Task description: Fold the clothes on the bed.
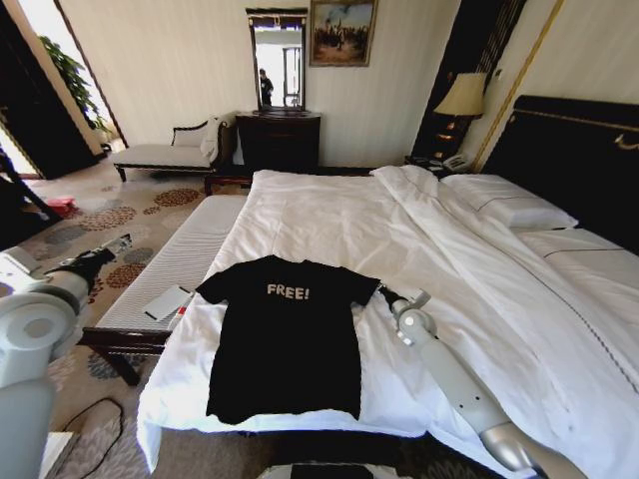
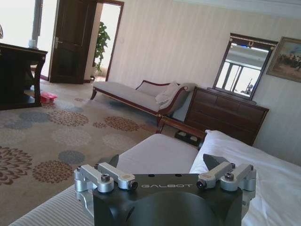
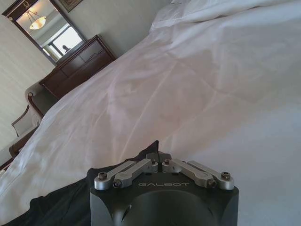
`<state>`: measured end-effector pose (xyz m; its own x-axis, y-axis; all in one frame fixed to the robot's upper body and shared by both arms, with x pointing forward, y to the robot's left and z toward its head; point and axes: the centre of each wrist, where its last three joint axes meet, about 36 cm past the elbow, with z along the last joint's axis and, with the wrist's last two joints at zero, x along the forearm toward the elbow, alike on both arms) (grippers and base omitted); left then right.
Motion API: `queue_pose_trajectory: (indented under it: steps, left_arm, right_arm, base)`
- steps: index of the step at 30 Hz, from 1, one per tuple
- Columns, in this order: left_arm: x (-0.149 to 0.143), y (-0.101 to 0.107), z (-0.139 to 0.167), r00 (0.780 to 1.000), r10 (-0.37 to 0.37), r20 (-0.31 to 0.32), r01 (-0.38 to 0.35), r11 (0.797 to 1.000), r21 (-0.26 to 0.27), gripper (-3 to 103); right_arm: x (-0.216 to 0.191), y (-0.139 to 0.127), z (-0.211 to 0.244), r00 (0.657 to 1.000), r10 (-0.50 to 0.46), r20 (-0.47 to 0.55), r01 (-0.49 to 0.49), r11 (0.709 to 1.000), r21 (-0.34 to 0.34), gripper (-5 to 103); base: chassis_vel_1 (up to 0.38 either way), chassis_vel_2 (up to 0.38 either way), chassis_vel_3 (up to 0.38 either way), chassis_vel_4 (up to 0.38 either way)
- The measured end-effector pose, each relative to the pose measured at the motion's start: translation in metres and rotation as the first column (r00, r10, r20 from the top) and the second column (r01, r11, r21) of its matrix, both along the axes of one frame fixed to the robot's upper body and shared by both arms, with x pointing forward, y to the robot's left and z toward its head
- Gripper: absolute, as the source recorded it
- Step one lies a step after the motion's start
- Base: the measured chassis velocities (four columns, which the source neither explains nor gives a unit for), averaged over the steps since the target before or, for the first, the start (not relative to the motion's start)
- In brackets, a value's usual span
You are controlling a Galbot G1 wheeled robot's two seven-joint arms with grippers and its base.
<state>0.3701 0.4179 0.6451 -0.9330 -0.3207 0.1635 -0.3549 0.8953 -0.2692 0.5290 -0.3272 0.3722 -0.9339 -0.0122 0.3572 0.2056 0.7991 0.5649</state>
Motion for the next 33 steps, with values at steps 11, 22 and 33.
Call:
queue_pose_trajectory:
  steps: [11, 22, 33]
  left_arm:
    - [-0.005, -0.002, 0.000, 1.000, 0.002, 0.002, -0.002, 1.000, 0.007, 100]
    - [-0.004, -0.002, -0.007, 1.000, 0.000, -0.015, 0.000, 1.000, -0.008, 100]
    - [-0.014, -0.020, -0.034, 0.971, -0.105, -0.215, 0.096, 0.994, -0.050, 100]
  right_arm:
    - [0.022, 0.003, 0.014, 1.000, 0.008, 0.018, -0.008, 1.000, -0.027, 0]
    - [-0.006, -0.006, 0.001, 0.999, 0.004, -0.038, -0.007, 0.997, -0.073, 11]
    - [-0.064, -0.024, 0.046, 0.999, 0.000, -0.051, -0.004, 0.996, -0.085, 54]
  base:
    - [0.000, 0.000, 0.000, 0.000]
    - [0.000, 0.000, 0.000, 0.000]
    - [0.000, 0.000, 0.000, 0.000]
